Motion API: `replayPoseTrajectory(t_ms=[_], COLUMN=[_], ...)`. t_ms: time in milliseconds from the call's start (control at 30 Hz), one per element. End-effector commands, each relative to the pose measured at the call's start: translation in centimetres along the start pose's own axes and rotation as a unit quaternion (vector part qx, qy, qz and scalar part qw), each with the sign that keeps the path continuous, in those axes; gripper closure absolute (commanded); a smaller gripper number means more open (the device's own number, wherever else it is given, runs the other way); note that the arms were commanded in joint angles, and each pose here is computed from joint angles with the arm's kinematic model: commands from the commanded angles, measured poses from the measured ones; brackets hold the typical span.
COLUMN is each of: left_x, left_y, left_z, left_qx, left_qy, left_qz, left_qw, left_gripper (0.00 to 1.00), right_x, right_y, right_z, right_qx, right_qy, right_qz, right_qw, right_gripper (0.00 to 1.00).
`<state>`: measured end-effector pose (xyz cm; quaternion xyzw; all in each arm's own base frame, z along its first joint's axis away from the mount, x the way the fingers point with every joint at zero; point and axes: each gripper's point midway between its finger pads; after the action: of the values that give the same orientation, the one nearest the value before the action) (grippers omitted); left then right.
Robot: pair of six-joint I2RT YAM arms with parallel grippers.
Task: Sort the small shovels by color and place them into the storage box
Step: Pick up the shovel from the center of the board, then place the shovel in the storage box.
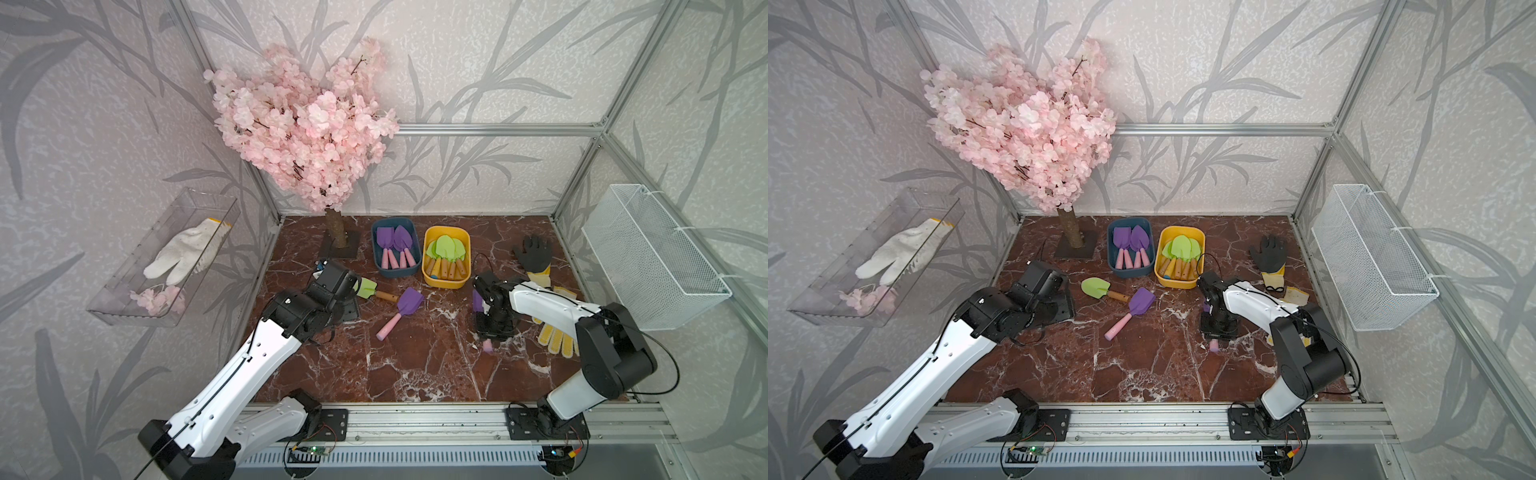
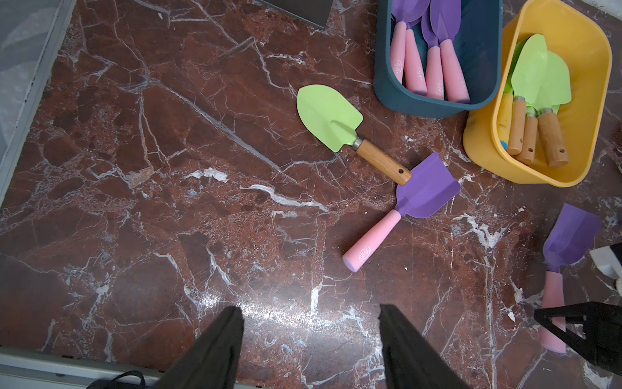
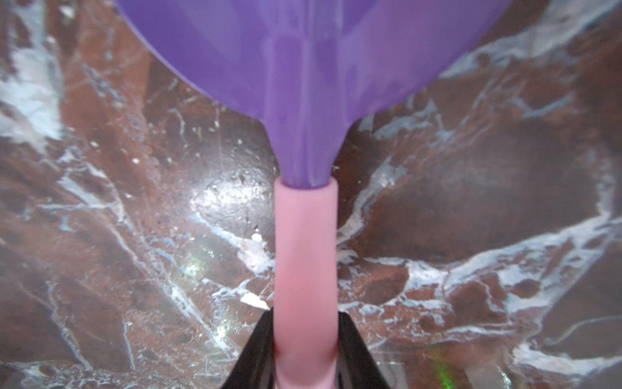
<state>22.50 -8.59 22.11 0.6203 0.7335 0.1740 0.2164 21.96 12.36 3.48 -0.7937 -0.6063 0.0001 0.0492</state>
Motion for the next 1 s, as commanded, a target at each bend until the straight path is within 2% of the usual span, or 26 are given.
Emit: replayPoseTrajectory(t_ms=[0, 567, 800, 967], left_x=[0.2, -0.4, -0.3, 0.0], left_y=[-0.1, 0.3, 0.3, 0.3], left_z=[0.2, 0.7, 0.4, 0.1], left_qx=[0.000, 0.005, 0.005, 0.005], left_qy=[0.001, -0.006, -0.008, -0.005], left_qz=[0.000, -0.007, -0.010, -0.012], left_qw=[1.000, 1.000, 1.000, 1.000], left_gripper=[0.32, 0.32, 0.32, 0.32], right_x=[0.1, 2.5, 6.5, 10.3], right_y=[0.8, 3.7, 7.0, 9.5], right_z=[-3.2, -16.1, -21.6, -24.7], right_qx=[-0.038, -0.157, -0.214, -0.234], right_qy=[0.002, 0.046, 0.092, 0.124], right_qz=[-0.011, -0.059, -0.079, -0.097], right_qw=[0.999, 0.985, 0.969, 0.960], right_gripper=[0.83, 0.89, 0.89, 0.90])
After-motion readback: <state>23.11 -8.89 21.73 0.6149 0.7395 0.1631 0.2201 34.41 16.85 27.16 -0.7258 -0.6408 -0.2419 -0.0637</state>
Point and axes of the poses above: each gripper's point midway between its finger pads, its own z axis out along the fingers, its own x axis along the line the jaws close on, y = z × x, and after that the axes turned 8 degrees about z, right-handed
